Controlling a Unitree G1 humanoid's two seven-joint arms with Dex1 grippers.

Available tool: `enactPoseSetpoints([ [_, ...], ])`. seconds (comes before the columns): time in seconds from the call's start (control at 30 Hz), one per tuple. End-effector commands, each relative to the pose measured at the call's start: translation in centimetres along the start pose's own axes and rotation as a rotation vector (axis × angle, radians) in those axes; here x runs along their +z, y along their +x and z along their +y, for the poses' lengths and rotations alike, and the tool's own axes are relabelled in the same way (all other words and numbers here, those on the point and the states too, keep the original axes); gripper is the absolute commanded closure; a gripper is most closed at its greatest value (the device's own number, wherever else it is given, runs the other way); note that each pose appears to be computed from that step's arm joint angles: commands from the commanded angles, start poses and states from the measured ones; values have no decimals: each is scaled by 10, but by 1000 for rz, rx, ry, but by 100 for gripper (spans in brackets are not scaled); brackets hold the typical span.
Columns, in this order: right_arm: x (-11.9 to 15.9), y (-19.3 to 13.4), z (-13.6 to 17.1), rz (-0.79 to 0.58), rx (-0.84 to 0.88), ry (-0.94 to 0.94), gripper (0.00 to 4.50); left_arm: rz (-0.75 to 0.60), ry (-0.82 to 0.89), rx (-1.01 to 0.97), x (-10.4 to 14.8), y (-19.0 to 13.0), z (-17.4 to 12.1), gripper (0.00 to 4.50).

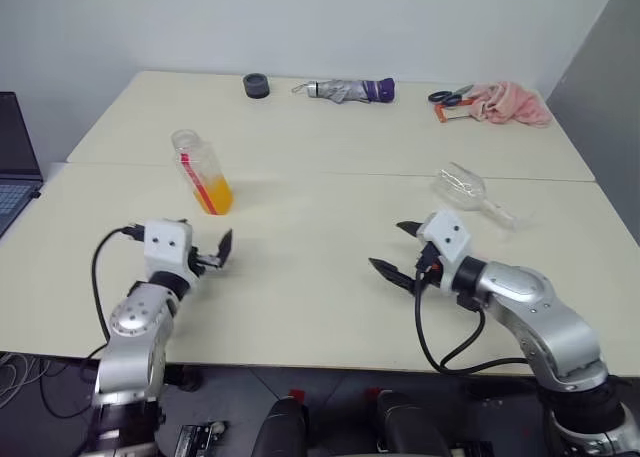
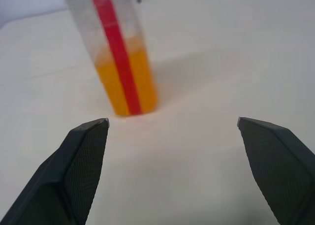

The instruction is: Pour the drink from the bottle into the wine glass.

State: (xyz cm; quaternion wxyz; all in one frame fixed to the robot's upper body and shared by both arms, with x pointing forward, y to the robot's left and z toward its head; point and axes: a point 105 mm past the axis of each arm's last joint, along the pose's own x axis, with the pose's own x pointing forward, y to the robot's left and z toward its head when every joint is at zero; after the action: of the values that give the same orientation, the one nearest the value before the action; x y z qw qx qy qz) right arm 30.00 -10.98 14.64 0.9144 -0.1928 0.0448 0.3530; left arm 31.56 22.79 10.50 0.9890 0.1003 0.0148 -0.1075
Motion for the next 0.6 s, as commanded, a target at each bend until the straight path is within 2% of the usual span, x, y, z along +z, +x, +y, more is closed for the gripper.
enactPoseSetpoints([
  [0.03,4,-10,-25,33,-188,-116,0,-104,1,-166,31,7,-38,3],
  [0.17,-6,-7,-39,139,-339,-256,0,-141,34,-321,44,17,-67,3],
  [0.3,-34,-10,-58,316,-502,-369,0,-164,34,-550,57,19,-97,3],
  [0.43,-41,-15,-87,398,-641,-436,0,-164,106,-656,60,22,-105,3],
  [0.6,-48,-14,-105,445,-714,-511,0,-182,116,-692,66,27,-114,3],
])
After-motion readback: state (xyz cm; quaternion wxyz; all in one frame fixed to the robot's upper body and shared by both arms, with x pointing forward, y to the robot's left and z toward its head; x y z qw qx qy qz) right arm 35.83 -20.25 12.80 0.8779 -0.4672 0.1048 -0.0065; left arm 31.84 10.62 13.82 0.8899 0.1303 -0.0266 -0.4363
